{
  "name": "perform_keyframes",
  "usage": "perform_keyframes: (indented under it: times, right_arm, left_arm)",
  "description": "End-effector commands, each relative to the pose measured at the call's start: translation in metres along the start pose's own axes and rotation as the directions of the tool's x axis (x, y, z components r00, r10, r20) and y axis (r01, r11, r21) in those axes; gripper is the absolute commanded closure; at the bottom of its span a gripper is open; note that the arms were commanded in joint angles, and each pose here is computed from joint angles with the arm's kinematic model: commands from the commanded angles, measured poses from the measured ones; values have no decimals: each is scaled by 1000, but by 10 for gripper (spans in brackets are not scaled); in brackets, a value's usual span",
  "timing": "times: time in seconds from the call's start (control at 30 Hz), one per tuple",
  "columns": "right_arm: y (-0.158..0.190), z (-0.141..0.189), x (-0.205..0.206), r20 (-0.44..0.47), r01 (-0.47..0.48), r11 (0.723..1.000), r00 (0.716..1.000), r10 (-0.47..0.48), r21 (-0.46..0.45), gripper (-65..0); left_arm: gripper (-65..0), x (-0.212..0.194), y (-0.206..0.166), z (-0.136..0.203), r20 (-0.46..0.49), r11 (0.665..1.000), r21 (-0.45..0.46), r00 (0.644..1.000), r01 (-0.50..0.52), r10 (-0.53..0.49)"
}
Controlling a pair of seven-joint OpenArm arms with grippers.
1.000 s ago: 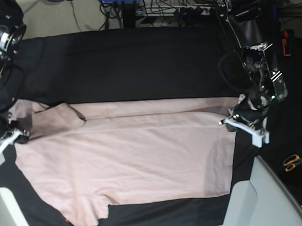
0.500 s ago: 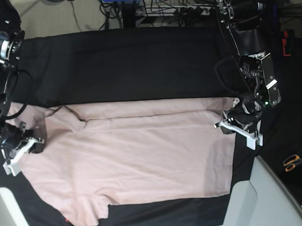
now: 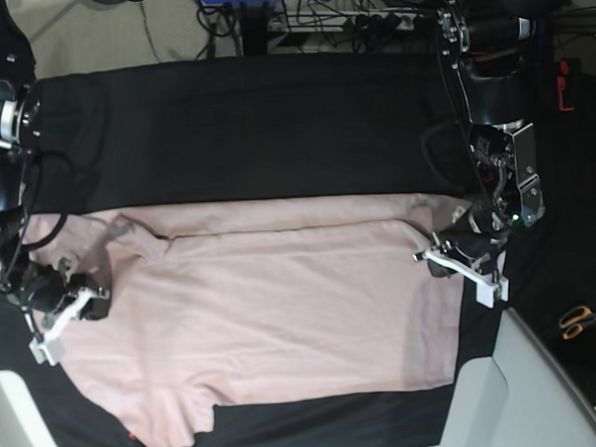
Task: Fold the T-shirt properly
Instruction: 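Lower the folded edge onto the shirt and open both grippers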
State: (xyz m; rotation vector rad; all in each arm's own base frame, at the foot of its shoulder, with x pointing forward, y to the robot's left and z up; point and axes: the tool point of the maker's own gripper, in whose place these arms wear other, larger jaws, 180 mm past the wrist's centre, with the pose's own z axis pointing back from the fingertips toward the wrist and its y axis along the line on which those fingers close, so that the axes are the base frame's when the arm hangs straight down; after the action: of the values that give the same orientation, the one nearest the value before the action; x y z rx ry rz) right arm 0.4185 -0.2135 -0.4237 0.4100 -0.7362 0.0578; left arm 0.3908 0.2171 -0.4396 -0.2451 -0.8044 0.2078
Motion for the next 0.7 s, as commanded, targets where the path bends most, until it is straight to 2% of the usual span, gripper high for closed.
perform_keyframes:
  times: [0.0, 0.1, 0.27, 0.37, 0.47, 0.67]
  right_arm:
    - [-1, 7, 37, 94, -18, 1000, 995, 18, 4, -5]
    - [-1, 8, 43, 131, -20, 1000, 991, 19, 3, -5]
    - [8, 2, 39, 102, -66, 998, 993, 64, 16, -5]
    - [11, 1, 43, 128, -77, 997, 989, 74, 20, -5]
    - [11, -5, 35, 112, -62, 998, 992, 58, 28, -5]
    - [8, -9, 34, 147, -19, 999, 989, 14, 34, -5]
  left_arm:
    - [0, 28, -4, 2, 67, 1000, -13, 998, 14, -13]
    - [0, 25, -2, -4, 44, 1000, -5, 999, 15, -14]
    - [0, 22, 3, -11, 44, 998, 32, 997, 61, -62]
    - [0, 18, 4, -13, 37, 998, 30, 998, 50, -51]
    - [0, 18, 5, -13, 37, 998, 32, 998, 50, -52]
    - [0, 19, 5, -13, 40, 998, 33, 998, 52, -54]
